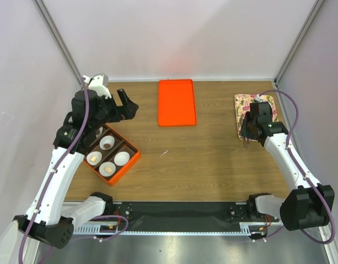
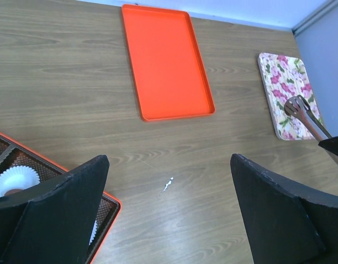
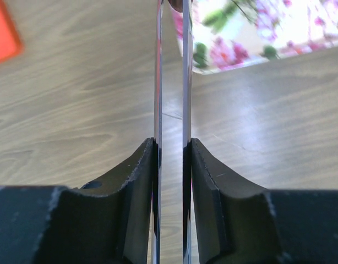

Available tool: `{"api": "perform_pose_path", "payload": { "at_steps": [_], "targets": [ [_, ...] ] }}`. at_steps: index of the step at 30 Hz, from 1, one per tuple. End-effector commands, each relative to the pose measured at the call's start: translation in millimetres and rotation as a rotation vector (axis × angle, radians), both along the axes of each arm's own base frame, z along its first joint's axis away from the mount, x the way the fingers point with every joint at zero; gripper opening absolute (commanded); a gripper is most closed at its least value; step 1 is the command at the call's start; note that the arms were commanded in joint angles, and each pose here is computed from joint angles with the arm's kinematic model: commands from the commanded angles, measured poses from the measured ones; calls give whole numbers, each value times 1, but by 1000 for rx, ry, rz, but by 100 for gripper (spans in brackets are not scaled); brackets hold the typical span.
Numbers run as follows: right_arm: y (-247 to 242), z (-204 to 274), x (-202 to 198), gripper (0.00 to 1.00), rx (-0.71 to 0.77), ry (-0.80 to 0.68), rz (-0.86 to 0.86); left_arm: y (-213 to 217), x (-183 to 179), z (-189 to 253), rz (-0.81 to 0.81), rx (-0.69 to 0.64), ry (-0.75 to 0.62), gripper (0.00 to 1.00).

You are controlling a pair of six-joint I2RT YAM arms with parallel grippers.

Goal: Pack the chocolate

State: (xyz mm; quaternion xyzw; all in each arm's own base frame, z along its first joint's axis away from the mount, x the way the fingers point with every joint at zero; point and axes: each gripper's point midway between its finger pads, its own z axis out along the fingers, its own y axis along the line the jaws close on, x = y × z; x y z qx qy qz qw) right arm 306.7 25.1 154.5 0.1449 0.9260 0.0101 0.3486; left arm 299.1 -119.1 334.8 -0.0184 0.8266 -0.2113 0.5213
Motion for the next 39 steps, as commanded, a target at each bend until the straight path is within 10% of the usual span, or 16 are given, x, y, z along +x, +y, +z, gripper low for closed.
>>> {"api": "perform_pose_path", "payload": {
  "at_steps": [1,20,39],
  "targets": [
    [23,34,21,35,17,-115,79,9,4,22,47,16,-53,99],
    [415,79,-109,35,460,-238,980,68,-23,91,274,64,-137,100],
    [460,10,-139,37,352,-125,1080,65,-37,94,244,33,-171,100]
  ]
}}
